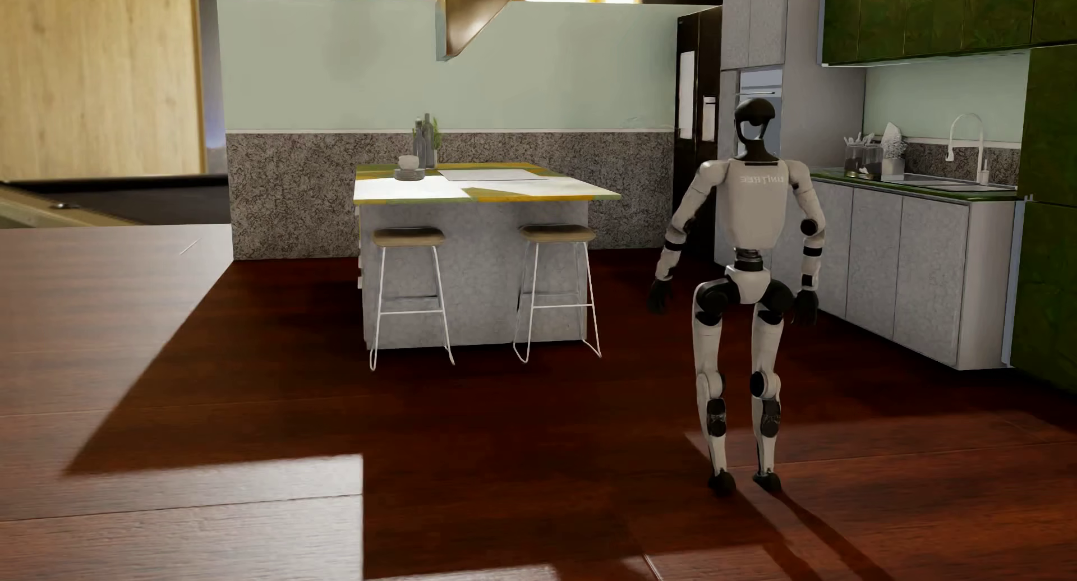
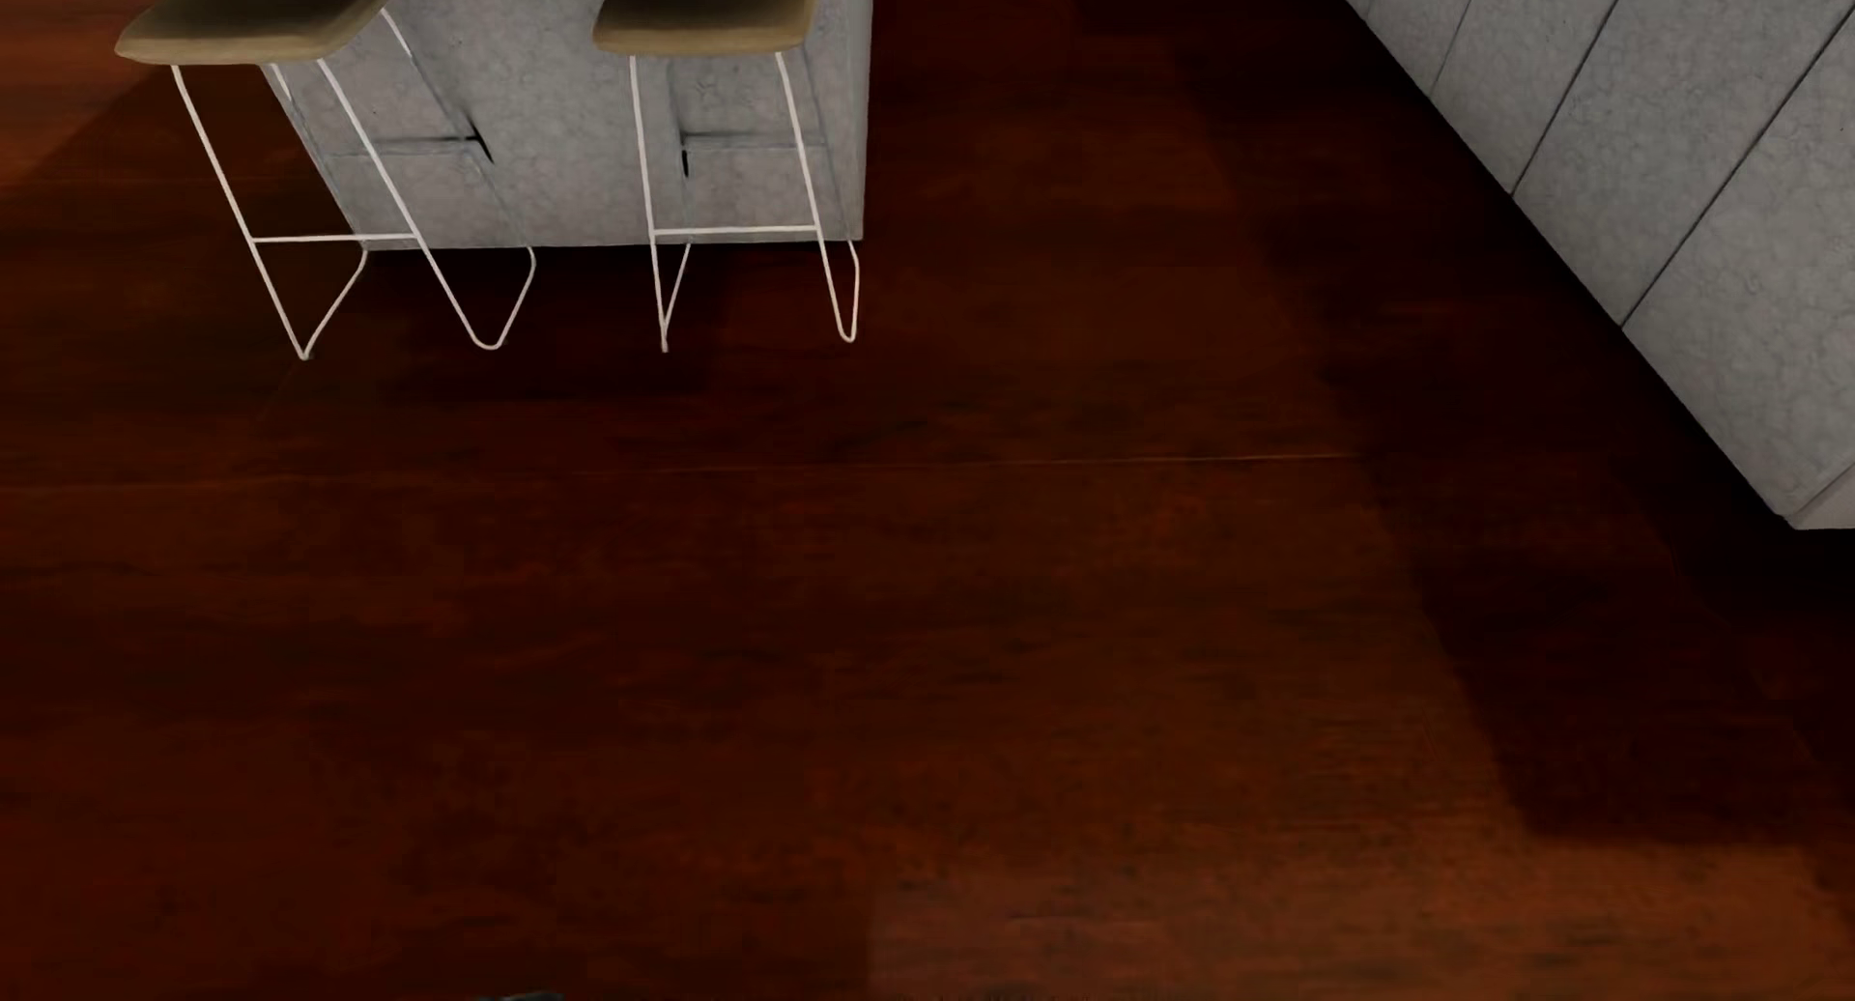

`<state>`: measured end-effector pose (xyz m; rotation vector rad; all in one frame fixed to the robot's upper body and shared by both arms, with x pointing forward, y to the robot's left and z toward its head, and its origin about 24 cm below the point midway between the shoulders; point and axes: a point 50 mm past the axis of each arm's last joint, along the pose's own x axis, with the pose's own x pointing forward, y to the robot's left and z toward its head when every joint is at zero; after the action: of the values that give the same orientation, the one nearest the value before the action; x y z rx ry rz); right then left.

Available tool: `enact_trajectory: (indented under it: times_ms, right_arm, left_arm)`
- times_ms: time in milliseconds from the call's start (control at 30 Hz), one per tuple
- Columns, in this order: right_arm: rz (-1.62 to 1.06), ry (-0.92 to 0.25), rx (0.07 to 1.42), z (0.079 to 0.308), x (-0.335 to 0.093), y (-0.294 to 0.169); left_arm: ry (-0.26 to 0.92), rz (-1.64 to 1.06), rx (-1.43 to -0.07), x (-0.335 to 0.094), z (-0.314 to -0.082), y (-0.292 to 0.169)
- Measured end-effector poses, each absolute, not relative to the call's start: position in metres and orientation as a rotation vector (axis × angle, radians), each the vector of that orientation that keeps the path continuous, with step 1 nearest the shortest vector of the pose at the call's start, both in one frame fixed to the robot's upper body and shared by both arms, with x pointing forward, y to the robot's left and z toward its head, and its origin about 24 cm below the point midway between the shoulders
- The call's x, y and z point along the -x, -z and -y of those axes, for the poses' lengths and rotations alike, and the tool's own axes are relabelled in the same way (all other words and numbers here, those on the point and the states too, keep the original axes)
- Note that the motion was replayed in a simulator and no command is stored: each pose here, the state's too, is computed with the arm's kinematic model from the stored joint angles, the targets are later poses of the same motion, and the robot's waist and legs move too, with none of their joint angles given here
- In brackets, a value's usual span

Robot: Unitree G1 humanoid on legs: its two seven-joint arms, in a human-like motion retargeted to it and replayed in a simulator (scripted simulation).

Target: Reach

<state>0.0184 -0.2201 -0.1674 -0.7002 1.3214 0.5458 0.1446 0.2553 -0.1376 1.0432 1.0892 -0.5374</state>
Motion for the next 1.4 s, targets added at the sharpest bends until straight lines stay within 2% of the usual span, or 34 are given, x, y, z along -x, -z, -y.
enact_trajectory:
  times_ms: [33, 100, 200, 267, 333, 400, 500, 567, 700, 1400]
  right_arm:
    - [-1.321, -0.598, 0.747, 0.222, -0.017, 0.167]
    - [-1.302, -0.588, 0.783, 0.231, -0.028, 0.165]
    - [-1.276, -0.55, 0.82, 0.246, -0.043, 0.159]
    - [-1.269, -0.532, 0.853, 0.257, -0.051, 0.155]
    - [-1.27, -0.519, 0.882, 0.267, -0.054, 0.151]
    - [-1.282, -0.503, 0.904, 0.277, -0.054, 0.148]
    - [-1.297, -0.496, 0.931, 0.287, -0.052, 0.145]
    - [-1.308, -0.49, 0.933, 0.29, -0.049, 0.144]
    - [-1.325, -0.483, 0.923, 0.292, -0.042, 0.144]
    - [-1.328, -0.478, 0.917, 0.293, -0.04, 0.144]
  left_arm:
    - [0.43, -0.987, -1.112, -0.198, -0.272, 0.108]
    - [0.257, -0.848, -1.225, -0.266, -0.303, 0.048]
    - [-0.04, -0.635, -1.329, -0.337, -0.342, -0.071]
    - [-0.229, -0.505, -1.345, -0.358, -0.36, -0.151]
    - [-0.416, -0.416, -1.32, -0.358, -0.378, -0.22]
    - [-0.547, -0.318, -1.279, -0.353, -0.386, -0.276]
    - [-0.706, -0.234, -1.198, -0.333, -0.399, -0.331]
    - [-0.719, -0.304, -1.205, -0.326, -0.411, -0.316]
    - [-0.675, -0.331, -1.24, -0.329, -0.411, -0.3]
    - [-0.678, -0.335, -1.243, -0.328, -0.413, -0.3]
